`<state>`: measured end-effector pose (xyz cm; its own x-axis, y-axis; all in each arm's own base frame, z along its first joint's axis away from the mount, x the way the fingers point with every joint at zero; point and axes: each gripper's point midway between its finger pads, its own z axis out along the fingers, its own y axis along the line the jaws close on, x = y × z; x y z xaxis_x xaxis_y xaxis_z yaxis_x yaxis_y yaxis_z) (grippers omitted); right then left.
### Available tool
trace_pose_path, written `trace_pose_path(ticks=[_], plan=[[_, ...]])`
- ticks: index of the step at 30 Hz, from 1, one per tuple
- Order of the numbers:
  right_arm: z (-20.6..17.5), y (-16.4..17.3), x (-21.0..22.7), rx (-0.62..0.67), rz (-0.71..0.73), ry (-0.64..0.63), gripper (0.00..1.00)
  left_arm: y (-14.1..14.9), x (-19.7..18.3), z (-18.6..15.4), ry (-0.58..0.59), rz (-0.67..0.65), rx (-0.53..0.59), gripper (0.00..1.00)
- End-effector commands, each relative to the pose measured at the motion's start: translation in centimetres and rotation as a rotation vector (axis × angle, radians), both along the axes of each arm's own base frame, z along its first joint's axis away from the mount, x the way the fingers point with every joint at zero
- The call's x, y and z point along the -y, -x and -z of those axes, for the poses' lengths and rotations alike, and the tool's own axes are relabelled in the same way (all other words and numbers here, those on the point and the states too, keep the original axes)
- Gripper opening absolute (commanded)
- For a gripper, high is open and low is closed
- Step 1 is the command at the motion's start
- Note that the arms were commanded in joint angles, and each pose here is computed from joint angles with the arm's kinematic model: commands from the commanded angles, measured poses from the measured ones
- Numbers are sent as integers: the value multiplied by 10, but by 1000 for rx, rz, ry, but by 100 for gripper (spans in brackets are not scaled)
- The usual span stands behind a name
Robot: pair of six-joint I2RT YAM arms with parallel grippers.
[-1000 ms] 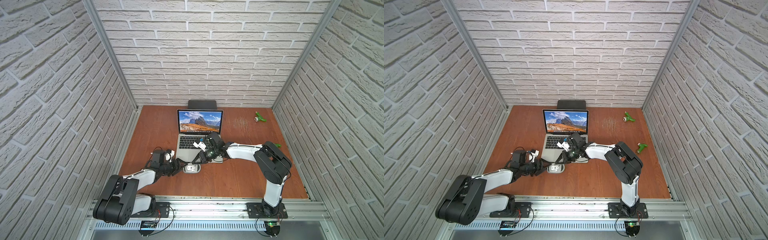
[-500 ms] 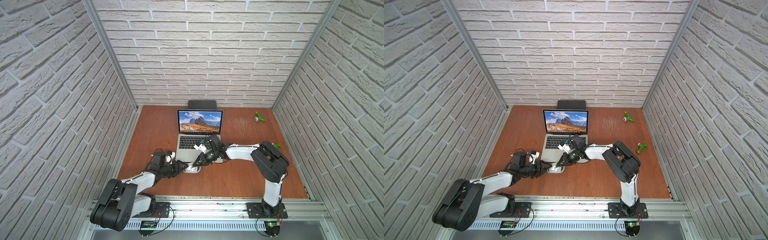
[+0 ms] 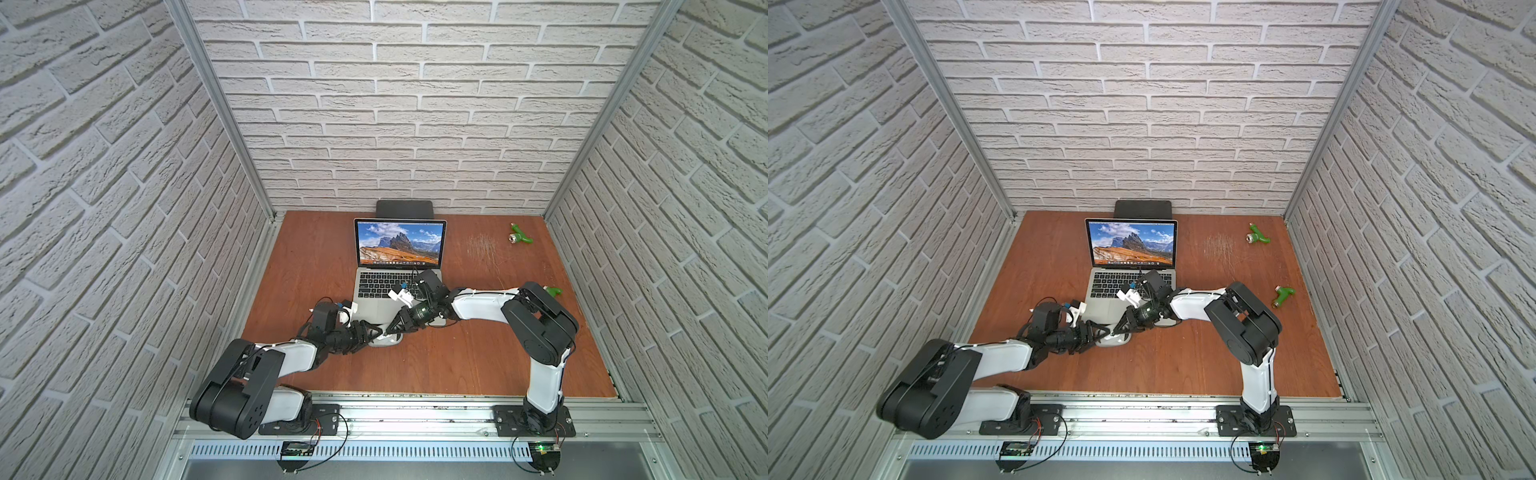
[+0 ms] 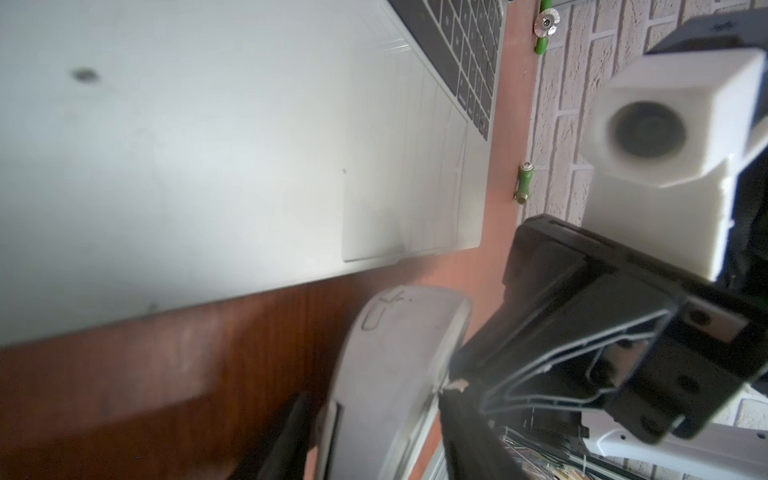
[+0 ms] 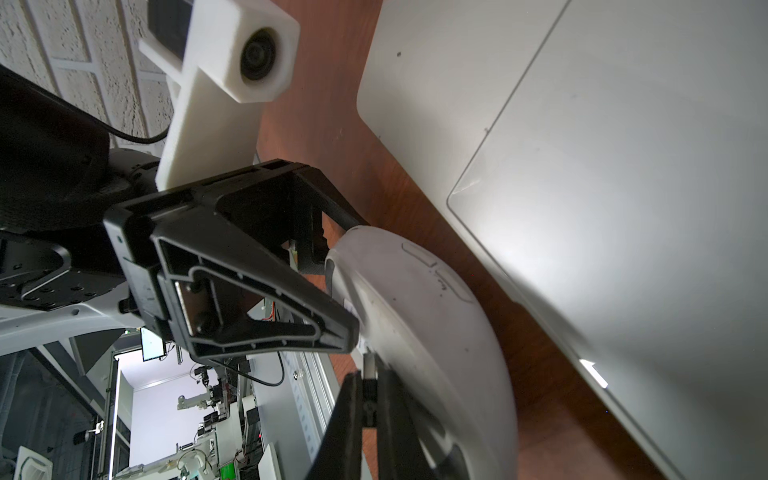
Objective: Remove the wireless mouse receiver from the laptop
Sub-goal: Pick up the mouse from the center of the board.
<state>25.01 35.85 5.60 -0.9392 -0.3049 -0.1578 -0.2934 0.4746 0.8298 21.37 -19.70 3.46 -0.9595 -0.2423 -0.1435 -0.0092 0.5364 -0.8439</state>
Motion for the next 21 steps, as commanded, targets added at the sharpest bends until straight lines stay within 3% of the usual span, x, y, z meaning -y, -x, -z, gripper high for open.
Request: trace_pose_path(ticks=[1, 6, 9, 13, 16, 21], plan=[[5, -2, 0, 9, 2, -3, 3, -2, 1, 6, -16, -5, 0, 52], [7, -4, 2, 9, 10, 7, 3, -4, 3, 1, 8, -10, 6, 47], [7, -5, 2, 13, 11, 7, 3, -7, 3, -7, 13, -18, 32, 37], [-2, -8, 6, 40, 13, -9, 3, -6, 1, -9, -9, -16, 40, 15], [-28, -11, 20, 152, -31, 21, 3, -6, 0, -12, -5, -9, 47, 2], [-96, -13, 62, 524, -162, 168, 3, -12, 17, -52, 95, 91, 121, 0]])
